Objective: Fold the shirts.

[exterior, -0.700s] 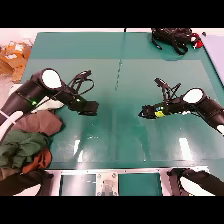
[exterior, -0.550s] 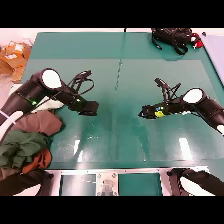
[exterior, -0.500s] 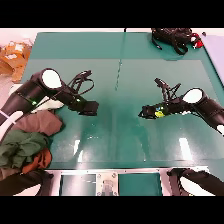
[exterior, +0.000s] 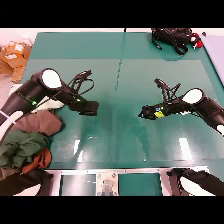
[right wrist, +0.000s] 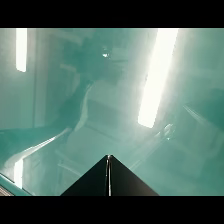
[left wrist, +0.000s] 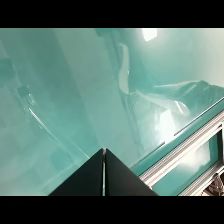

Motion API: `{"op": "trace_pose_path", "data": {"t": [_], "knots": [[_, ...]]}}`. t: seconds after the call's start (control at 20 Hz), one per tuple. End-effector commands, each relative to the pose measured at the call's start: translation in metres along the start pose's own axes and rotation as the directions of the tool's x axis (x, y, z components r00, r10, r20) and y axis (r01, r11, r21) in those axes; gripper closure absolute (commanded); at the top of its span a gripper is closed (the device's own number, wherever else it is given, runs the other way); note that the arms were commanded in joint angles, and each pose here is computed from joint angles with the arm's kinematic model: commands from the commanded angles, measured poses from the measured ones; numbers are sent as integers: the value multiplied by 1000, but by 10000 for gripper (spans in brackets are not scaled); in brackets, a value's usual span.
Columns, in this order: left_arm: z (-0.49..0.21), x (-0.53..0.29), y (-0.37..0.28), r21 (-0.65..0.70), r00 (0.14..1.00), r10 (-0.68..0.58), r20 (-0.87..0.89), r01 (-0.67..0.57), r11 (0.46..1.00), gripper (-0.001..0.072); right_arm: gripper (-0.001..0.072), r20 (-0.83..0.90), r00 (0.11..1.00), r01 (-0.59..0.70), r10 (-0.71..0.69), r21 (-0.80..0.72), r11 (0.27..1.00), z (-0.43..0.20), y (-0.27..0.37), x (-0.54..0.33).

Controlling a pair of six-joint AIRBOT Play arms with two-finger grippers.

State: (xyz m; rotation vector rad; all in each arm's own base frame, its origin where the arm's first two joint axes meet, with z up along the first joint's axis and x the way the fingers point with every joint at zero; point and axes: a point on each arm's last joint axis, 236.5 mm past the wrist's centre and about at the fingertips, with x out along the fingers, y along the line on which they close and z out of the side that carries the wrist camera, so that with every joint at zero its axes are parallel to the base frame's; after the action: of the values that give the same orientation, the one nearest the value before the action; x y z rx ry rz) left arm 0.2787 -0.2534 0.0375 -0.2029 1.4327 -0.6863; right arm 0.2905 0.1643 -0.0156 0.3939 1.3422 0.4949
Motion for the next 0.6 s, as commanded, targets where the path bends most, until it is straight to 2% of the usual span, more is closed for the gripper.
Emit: {"op": "trace_pose_path", "data": {"t": [0.0,0.25,0.35,0.45,0.5,0.55], "knots": [[7,0,0,0,1000,1,29,-1,1000,688,698,0,1000,-1,1,1,1000,0,0,1],[57,-7,1,17,971,5,239,-10,1000,688,697,11,1000,-19,19,12,1000,3,5,1],[63,-8,3,23,964,12,265,-19,1000,689,697,24,1000,-16,16,12,1000,6,4,1],[68,-12,21,85,954,88,287,-117,990,688,697,38,999,-14,13,12,1000,9,3,0],[72,-21,46,113,936,188,296,-230,967,687,697,38,999,-13,13,12,1000,9,3,0],[74,-34,75,116,906,299,299,-345,931,524,697,38,999,-14,13,12,1000,9,3,0]]}}
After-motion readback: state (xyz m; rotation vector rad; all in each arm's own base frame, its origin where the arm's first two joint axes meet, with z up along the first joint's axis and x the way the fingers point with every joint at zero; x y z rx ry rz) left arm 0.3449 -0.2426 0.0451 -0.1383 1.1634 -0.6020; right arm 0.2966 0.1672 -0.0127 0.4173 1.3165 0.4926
